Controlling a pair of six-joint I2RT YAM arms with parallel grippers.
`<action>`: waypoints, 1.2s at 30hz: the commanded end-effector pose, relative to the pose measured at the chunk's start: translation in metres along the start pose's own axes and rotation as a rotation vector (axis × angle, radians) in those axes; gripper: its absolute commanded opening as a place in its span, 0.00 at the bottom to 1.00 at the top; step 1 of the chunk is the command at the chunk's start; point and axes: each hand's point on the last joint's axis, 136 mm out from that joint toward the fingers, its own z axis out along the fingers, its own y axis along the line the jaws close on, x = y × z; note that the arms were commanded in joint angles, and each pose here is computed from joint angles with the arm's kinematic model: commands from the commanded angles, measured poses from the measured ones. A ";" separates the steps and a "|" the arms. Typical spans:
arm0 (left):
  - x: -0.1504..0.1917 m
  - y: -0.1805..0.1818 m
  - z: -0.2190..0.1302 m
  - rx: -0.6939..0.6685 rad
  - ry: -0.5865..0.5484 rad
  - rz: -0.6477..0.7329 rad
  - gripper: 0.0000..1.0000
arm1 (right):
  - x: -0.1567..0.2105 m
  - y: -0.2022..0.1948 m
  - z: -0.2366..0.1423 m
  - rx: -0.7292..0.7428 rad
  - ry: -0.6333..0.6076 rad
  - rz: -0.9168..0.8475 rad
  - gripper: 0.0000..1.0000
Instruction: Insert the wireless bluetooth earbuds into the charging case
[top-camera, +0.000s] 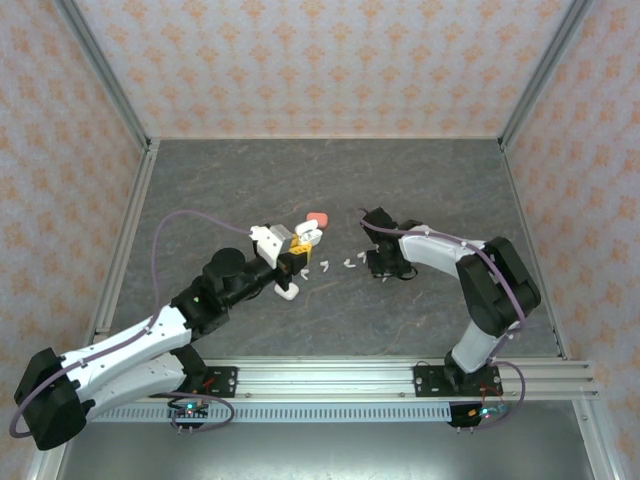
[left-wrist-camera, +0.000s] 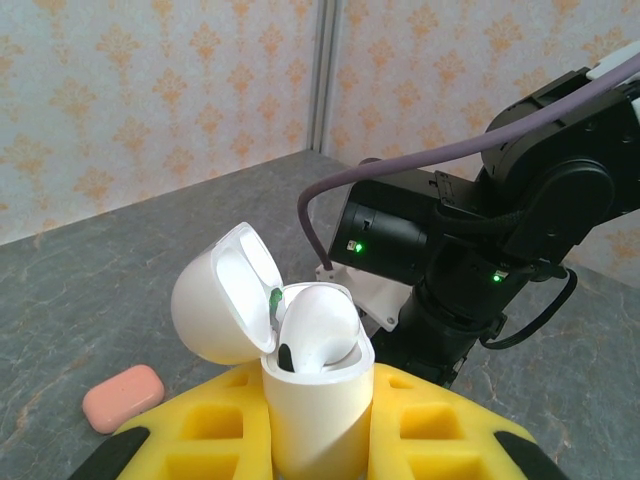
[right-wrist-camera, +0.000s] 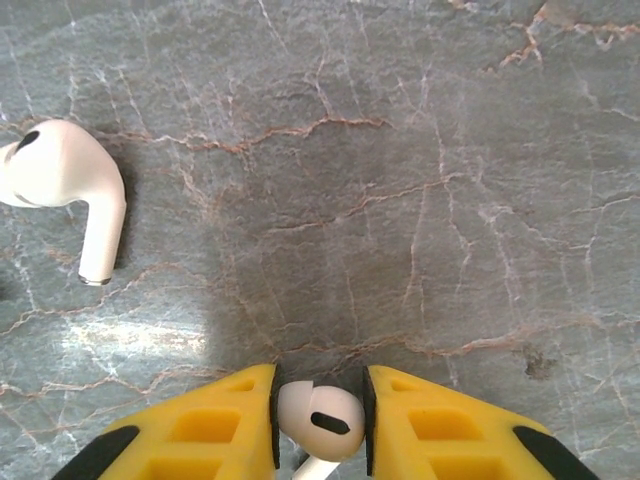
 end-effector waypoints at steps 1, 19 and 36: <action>-0.003 0.003 -0.002 -0.023 -0.018 0.006 0.00 | -0.013 -0.005 -0.017 0.011 -0.076 -0.009 0.26; -0.004 -0.007 0.023 0.038 -0.007 -0.054 0.00 | -0.062 0.023 -0.141 -0.245 -0.494 -0.114 0.26; -0.009 -0.031 0.054 0.176 0.006 -0.090 0.00 | -0.061 0.060 -0.267 -0.618 -0.857 -0.237 0.26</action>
